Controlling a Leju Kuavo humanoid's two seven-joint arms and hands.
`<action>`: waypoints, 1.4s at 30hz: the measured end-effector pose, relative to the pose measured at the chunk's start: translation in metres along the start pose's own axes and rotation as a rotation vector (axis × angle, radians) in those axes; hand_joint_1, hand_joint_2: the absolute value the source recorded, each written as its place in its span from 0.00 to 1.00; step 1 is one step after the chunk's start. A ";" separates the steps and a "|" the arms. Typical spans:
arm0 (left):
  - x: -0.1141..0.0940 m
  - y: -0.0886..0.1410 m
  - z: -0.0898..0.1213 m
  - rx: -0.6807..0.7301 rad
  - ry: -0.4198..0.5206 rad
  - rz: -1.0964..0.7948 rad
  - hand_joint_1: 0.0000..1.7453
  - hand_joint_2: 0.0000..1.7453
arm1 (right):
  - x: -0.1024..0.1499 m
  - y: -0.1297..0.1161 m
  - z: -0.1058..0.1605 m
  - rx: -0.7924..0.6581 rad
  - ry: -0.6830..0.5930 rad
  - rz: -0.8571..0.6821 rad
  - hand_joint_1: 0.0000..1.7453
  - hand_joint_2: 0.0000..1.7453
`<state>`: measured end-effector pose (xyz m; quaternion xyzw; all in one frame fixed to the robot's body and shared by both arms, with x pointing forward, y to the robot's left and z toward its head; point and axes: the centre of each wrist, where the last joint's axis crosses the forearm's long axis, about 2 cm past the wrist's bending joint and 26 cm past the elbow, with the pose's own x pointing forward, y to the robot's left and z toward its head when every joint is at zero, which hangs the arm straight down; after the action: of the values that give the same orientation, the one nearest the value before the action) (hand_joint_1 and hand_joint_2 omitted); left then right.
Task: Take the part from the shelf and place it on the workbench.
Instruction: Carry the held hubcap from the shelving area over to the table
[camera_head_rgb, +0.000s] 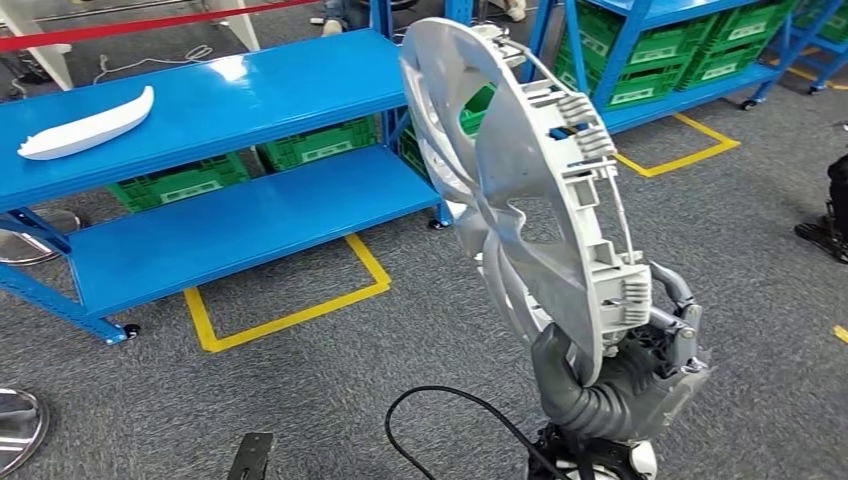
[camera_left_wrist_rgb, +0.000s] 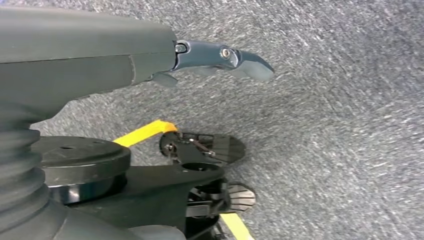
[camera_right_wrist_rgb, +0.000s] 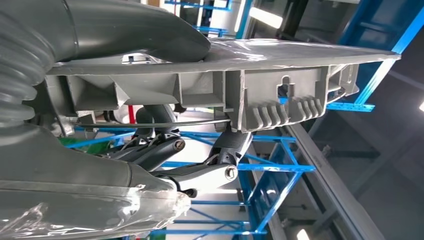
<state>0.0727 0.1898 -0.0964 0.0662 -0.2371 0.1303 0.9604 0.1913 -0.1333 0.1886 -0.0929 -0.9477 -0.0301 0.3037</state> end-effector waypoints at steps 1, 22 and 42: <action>0.000 0.000 0.000 0.001 -0.003 0.000 0.00 1.00 | 0.000 -0.001 0.000 -0.001 -0.002 0.003 1.00 1.00; -0.001 0.003 0.000 0.002 -0.030 0.043 0.00 1.00 | 0.002 0.001 -0.003 0.011 -0.035 0.014 1.00 1.00; -0.003 0.002 0.001 0.057 -0.033 0.105 0.00 1.00 | 0.006 -0.006 -0.001 0.000 -0.074 0.046 1.00 1.00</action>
<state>0.0690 0.1906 -0.0971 0.0830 -0.2525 0.1861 0.9459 0.1863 -0.1384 0.1931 -0.1157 -0.9559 -0.0198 0.2693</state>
